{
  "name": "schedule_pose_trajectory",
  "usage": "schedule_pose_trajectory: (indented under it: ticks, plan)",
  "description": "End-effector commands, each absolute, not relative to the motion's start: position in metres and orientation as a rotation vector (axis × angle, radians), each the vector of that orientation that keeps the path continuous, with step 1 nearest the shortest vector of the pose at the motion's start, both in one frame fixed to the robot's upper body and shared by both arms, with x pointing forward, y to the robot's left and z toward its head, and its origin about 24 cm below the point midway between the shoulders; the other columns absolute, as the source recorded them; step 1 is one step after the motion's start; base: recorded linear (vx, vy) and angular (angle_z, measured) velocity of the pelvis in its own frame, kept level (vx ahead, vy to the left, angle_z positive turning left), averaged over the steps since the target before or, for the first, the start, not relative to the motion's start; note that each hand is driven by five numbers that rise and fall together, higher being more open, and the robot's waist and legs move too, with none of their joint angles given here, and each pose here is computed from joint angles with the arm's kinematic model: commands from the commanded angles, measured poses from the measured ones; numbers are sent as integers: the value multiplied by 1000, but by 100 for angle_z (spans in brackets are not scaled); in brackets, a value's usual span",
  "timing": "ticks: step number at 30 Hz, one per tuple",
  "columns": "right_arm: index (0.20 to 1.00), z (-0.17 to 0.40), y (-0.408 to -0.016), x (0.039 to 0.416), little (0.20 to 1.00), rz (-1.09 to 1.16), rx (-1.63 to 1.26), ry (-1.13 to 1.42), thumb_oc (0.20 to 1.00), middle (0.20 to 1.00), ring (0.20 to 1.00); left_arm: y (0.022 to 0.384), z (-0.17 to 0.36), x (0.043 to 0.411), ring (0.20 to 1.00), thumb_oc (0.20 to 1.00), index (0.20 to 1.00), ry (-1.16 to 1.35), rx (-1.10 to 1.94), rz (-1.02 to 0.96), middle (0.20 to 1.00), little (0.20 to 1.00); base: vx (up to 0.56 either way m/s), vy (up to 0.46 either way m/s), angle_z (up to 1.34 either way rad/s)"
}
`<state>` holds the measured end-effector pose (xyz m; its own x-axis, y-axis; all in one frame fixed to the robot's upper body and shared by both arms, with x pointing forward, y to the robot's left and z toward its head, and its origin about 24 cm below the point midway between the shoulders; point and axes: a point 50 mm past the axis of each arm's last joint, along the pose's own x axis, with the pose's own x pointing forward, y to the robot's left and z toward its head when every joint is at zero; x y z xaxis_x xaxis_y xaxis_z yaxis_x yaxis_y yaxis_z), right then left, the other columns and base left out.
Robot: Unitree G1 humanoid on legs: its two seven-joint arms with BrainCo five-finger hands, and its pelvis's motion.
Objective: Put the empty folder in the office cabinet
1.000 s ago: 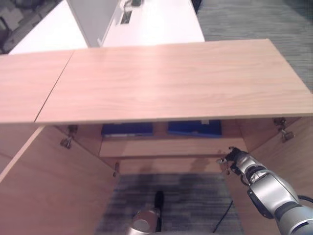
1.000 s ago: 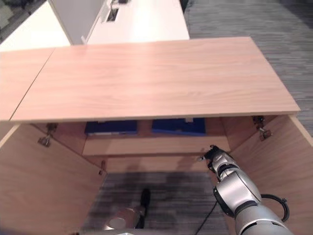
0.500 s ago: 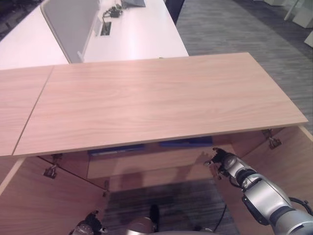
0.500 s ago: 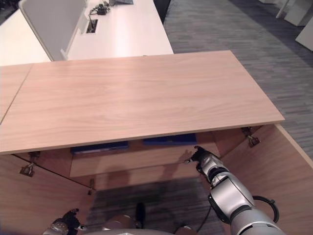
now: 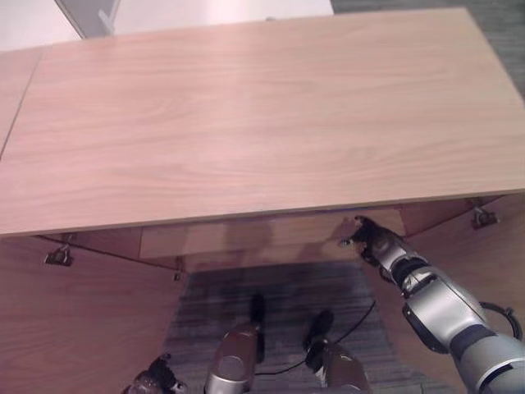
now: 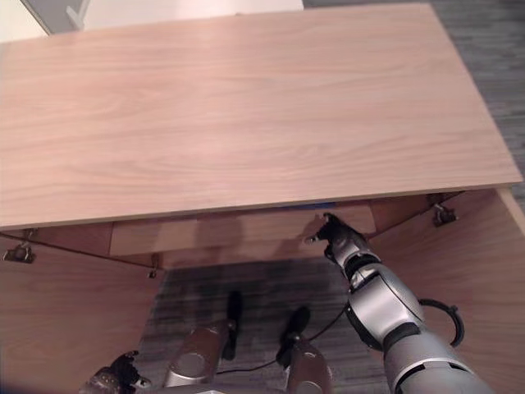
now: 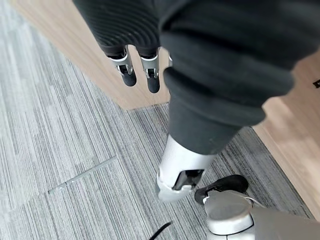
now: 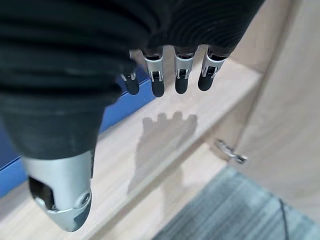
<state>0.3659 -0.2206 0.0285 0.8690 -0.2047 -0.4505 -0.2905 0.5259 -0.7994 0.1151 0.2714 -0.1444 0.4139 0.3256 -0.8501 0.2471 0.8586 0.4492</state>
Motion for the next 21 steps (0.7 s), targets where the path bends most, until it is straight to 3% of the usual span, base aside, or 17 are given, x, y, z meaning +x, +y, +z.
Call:
schedule_pose_trajectory:
  ticks: [1,9,21]
  plan:
    - [1000,103,-219,401,1000,-34,-1111,287,1000,1000,1000,288,-131,135,1000,1000,1000,1087,644,104,1000,1000,-77,-71,4]
    - [1000,182,-202,422,1000,-102,-1147,22,1000,1000,1000,286,-118,168,1000,1000,1000,972,642,155,1000,1000,-39,-56,7]
    - [1000,223,-195,427,1000,-147,-1150,-91,1000,1000,1000,290,-110,181,1000,1000,1000,945,637,194,1000,1000,-36,-22,6]
